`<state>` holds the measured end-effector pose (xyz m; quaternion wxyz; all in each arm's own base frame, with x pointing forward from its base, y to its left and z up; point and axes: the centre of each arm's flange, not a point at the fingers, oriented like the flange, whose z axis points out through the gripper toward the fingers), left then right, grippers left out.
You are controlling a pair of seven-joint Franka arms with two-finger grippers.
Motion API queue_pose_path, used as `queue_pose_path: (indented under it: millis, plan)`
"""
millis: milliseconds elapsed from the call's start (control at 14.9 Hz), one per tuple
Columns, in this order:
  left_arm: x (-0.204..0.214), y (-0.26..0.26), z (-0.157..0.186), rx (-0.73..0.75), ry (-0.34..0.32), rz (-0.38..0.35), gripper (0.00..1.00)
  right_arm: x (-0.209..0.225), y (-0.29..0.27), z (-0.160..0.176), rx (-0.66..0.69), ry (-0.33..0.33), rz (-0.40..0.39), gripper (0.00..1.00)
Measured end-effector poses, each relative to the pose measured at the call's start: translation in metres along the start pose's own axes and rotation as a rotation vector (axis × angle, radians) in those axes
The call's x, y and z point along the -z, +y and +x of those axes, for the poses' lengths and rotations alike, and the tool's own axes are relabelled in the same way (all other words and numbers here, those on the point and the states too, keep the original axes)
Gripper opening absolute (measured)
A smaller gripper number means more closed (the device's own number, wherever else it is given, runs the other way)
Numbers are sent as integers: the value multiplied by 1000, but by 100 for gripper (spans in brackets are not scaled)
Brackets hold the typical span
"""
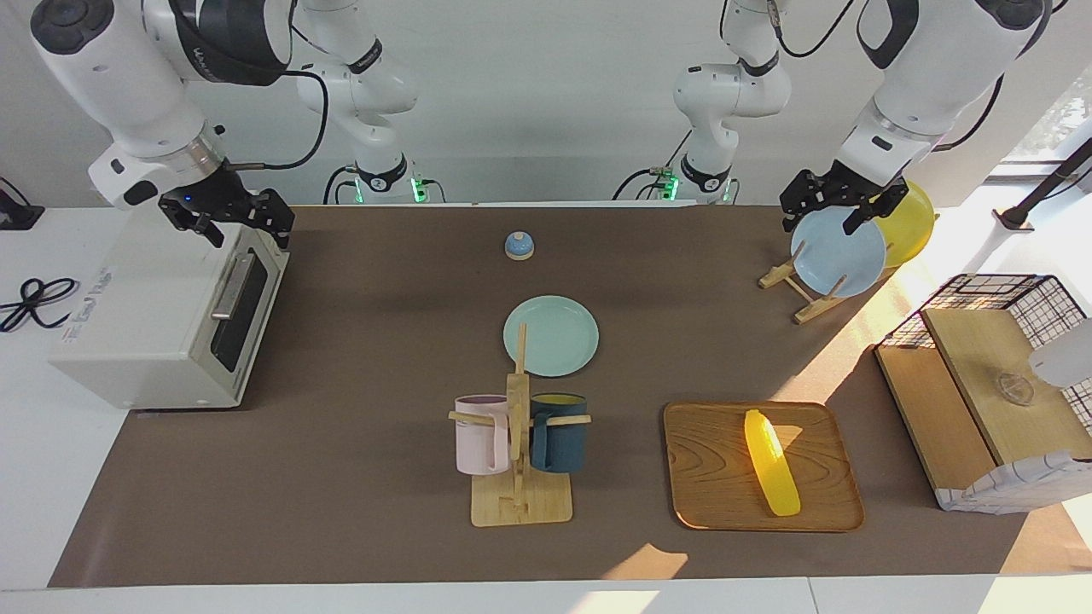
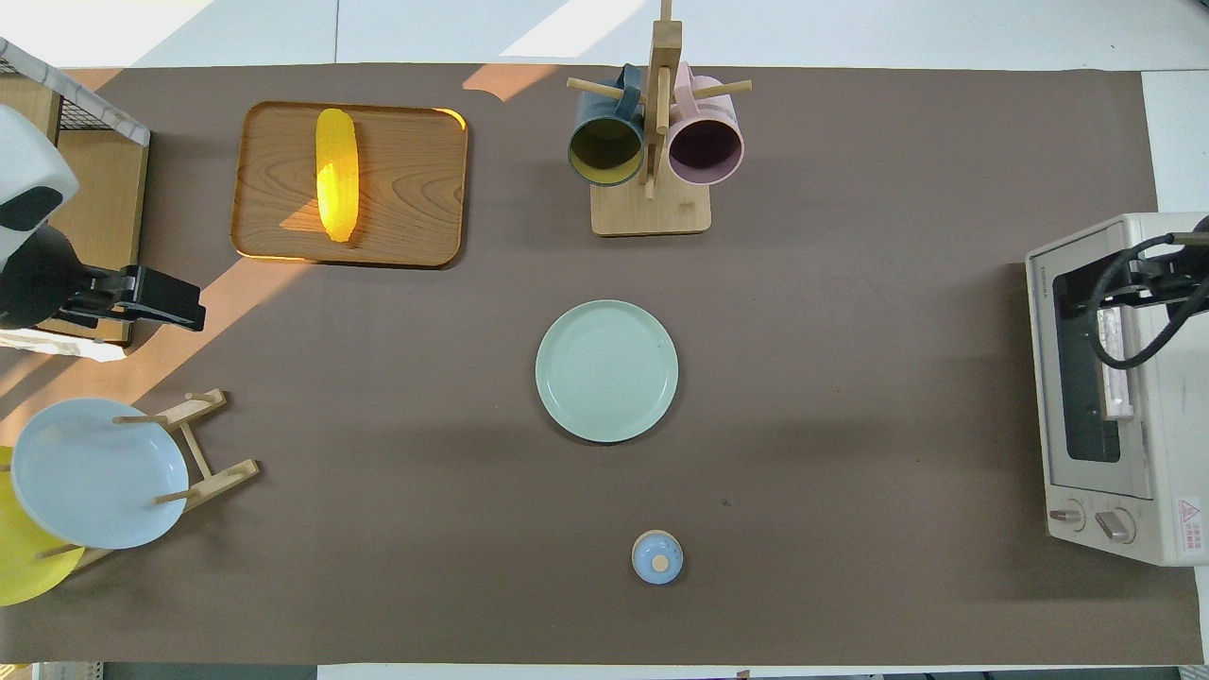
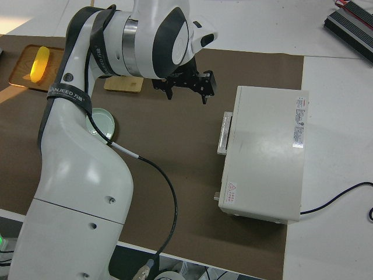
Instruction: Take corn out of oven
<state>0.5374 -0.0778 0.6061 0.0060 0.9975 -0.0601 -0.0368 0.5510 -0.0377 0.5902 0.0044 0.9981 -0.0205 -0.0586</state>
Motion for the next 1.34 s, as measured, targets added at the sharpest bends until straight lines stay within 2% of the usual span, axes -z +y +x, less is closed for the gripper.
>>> queue_pose_path:
  millis: [269,1344]
  plan:
    - [-14,1,15,-5,13,7,100,0,0,0,0,0,0,100]
    - [-10,5,12,-12,17,8,100,0,0,0,0,0,0,100]
